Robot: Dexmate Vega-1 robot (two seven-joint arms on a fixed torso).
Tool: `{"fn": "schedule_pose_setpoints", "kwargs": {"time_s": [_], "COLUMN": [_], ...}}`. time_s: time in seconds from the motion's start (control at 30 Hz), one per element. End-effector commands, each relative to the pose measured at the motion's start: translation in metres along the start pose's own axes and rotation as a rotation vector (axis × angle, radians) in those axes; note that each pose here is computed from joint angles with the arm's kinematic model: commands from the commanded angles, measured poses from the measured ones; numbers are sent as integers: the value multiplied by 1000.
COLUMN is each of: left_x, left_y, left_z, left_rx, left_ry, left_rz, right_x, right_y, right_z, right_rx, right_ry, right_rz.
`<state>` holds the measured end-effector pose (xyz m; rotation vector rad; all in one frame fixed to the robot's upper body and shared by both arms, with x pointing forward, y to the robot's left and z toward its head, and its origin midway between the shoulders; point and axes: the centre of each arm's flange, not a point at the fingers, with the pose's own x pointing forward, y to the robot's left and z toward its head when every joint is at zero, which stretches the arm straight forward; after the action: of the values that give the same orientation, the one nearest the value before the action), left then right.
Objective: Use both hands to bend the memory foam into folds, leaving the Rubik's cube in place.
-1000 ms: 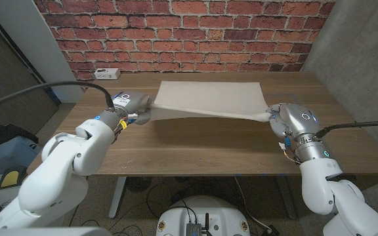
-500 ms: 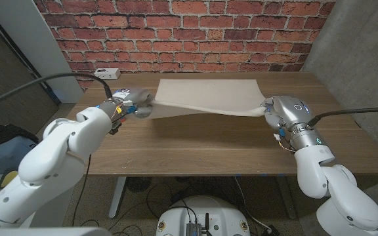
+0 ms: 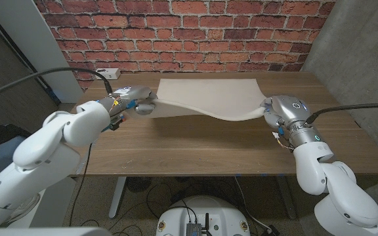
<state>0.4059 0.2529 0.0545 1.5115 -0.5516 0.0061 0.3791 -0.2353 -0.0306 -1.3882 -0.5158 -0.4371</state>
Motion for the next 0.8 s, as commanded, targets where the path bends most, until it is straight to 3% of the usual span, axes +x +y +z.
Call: {"fn": "schedule_pose_setpoints", "kwargs": {"time_s": [0.03,0.33,0.57,0.8], "left_x": [-18,-26,-30,-31], "left_y": [5,6,11,16], "left_z": [9,19,28,31], "left_rx": [-13,-20,-58,-67], "left_ry": [-53,-115,-204,-237], "left_rz": [-5,-25,-73,-78], "right_x": [-23,-43,-55,-65], "right_y": [-4,-8,-15,-21], "right_z": [5,4,4,-2], "right_rx": [-4,-6,-14,3], "right_ry": [19,49,66,115], "right_rz": [6,16,34,48]}}
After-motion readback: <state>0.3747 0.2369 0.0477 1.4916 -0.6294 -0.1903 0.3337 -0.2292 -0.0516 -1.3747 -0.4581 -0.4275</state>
